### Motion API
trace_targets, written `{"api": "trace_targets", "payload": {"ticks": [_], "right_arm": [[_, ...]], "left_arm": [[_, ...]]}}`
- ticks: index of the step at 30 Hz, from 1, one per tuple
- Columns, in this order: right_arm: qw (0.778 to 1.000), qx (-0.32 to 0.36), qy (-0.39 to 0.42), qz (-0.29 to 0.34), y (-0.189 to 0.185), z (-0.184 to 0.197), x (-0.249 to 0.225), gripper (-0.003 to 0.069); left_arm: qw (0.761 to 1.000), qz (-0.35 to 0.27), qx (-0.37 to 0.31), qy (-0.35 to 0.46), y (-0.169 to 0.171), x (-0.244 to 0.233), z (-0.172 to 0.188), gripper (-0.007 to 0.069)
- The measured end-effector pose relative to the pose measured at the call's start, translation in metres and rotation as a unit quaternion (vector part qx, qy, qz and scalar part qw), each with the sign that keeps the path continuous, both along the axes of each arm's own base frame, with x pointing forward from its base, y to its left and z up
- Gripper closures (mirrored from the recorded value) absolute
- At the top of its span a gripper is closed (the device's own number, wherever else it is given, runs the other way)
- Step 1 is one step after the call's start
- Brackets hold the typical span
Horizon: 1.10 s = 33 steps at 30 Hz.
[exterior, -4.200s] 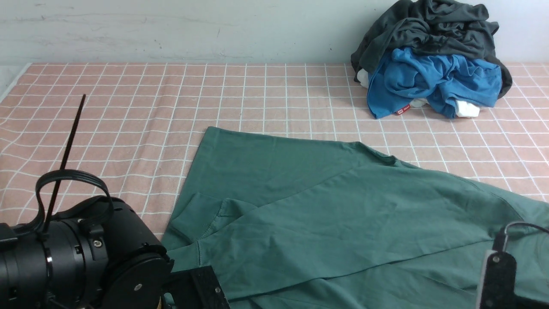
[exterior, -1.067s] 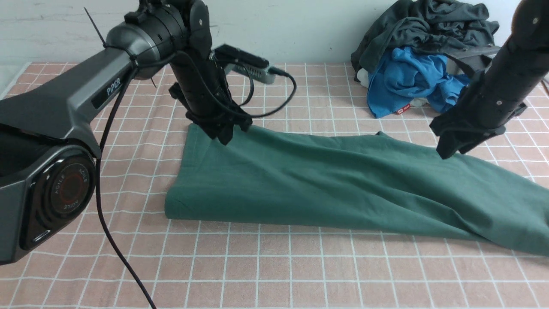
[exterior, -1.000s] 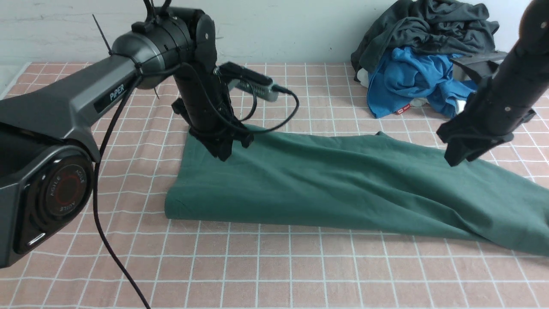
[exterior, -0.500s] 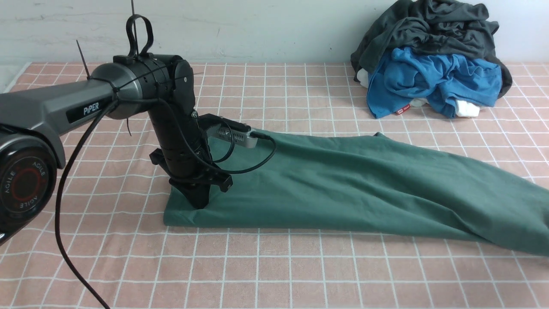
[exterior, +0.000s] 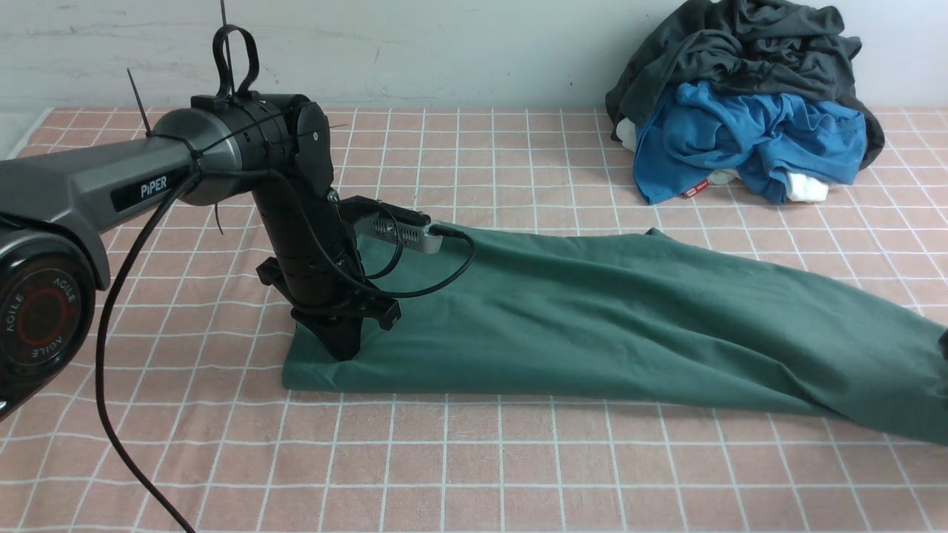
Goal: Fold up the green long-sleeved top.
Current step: Use the right arm to clamp the right edge of the fabric
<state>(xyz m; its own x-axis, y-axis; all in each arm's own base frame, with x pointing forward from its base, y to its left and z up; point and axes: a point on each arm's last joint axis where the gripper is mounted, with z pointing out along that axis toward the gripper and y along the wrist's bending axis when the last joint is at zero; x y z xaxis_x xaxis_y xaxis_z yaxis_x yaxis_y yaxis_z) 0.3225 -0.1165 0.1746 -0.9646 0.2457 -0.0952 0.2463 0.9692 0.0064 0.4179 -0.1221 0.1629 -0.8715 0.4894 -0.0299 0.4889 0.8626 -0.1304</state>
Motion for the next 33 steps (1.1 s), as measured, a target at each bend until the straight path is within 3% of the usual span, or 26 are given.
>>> {"api": "trace_targets", "payload": {"ticks": [3, 6, 13, 17, 19, 20, 21, 22, 23, 24, 26, 29, 33], "right_arm": [[1.0, -0.02, -0.004, 0.017, -0.003, 0.005, 0.001, 0.054], [0.999, -0.04, -0.012, 0.026, -0.008, 0.011, 0.004, 0.0625], [0.997, -0.059, -0.042, 0.026, -0.017, 0.024, 0.014, 0.0622], [0.997, -0.061, -0.038, 0.029, -0.018, 0.02, 0.016, 0.0561], [0.997, -0.065, -0.026, 0.029, -0.02, 0.015, 0.016, 0.0445], [0.997, -0.065, -0.026, 0.027, -0.02, 0.014, 0.016, 0.0423], [0.997, -0.066, -0.022, 0.015, -0.022, 0.012, 0.016, 0.0343], [0.997, -0.067, -0.021, 0.011, -0.022, 0.011, 0.016, 0.0332], [0.997, -0.071, -0.018, -0.012, -0.026, 0.009, 0.015, 0.0218], [0.997, -0.071, -0.018, -0.017, -0.026, 0.009, 0.015, 0.0208], [0.996, -0.077, -0.017, -0.039, -0.031, 0.009, 0.013, 0.0092], [0.995, -0.08, -0.021, -0.047, -0.033, 0.008, 0.014, 0.003], [0.996, -0.07, -0.021, -0.053, -0.033, 0.0, 0.016, 0.0025]], "left_arm": [[1.0, -0.002, 0.0, 0.0, 0.0, 0.0, 0.0, 0.0629], [1.0, -0.003, 0.0, 0.0, 0.0, 0.0, 0.0, 0.0629], [1.0, -0.01, 0.0, -0.001, 0.0, 0.0, 0.0, 0.0629], [1.0, -0.015, -0.001, -0.002, 0.0, 0.0, 0.0, 0.0629], [1.0, -0.017, -0.001, -0.002, 0.0, 0.0, 0.0, 0.0629], [1.0, -0.017, -0.001, -0.002, 0.0, 0.0, 0.0, 0.0629], [1.0, -0.017, -0.001, -0.002, 0.0, 0.0, 0.0, 0.0629], [1.0, -0.017, -0.001, -0.002, 0.0, 0.0, 0.0, 0.0629], [1.0, -0.017, -0.001, -0.002, 0.0, 0.0, 0.0, 0.0629], [1.0, -0.017, -0.001, -0.002, 0.0, 0.0, 0.0, 0.0629], [1.0, -0.016, -0.001, -0.002, 0.0, 0.0, 0.0, 0.0629], [1.0, -0.016, -0.001, -0.002, 0.0, 0.0, 0.0, 0.0629], [1.0, -0.017, -0.001, -0.002, 0.0, 0.0, 0.0, 0.0629]]}}
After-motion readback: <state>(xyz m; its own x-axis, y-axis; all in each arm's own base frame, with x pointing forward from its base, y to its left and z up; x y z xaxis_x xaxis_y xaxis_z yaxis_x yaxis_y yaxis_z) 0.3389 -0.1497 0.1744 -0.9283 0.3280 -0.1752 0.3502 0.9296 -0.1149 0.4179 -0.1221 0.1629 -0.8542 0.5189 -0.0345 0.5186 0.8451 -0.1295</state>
